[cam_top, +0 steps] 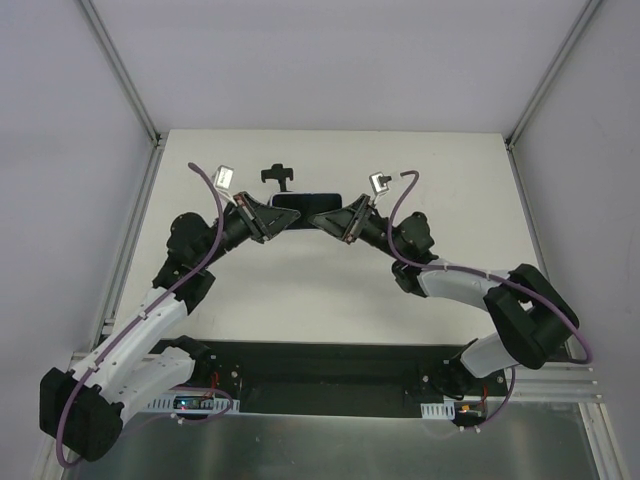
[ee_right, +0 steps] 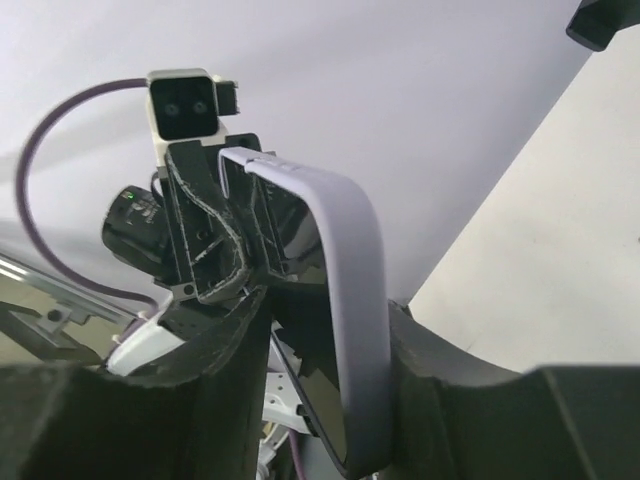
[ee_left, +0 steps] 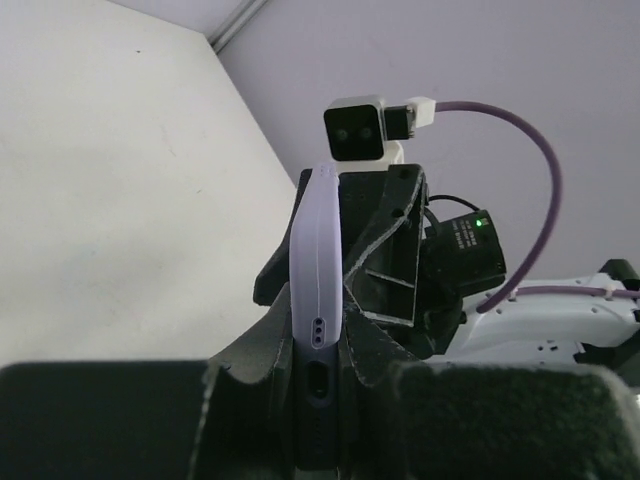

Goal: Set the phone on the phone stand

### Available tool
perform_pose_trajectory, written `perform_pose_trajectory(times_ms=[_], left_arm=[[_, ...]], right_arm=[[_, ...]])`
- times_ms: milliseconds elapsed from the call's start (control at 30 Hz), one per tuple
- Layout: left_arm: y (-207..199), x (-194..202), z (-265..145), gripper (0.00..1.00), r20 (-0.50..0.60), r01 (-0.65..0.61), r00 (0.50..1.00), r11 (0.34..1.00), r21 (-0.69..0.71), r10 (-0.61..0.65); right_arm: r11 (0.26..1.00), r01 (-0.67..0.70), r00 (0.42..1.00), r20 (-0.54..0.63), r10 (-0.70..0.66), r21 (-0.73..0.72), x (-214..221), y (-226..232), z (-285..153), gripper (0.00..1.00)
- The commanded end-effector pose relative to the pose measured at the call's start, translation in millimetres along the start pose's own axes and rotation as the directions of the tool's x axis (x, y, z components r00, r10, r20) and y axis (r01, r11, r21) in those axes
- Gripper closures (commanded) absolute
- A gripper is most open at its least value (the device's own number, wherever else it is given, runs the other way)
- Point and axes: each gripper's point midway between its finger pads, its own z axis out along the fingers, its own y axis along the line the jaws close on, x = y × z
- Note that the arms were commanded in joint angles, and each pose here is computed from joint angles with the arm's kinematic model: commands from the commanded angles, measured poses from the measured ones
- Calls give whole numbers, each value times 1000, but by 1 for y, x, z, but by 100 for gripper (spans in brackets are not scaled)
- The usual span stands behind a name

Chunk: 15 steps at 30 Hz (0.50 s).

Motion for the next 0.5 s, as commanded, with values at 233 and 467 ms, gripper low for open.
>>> perform_pose_trajectory(times_ms=[233, 467], left_arm=[[-24, 8, -8, 21, -40, -6, 999, 991, 130, 11], [12, -9, -43, 1, -157, -283, 955, 925, -254, 250]], right_arm=[[940, 221, 970, 162, -183, -261, -56, 79, -28, 99], [933, 229, 965, -63, -256, -278, -62, 66, -46, 99]])
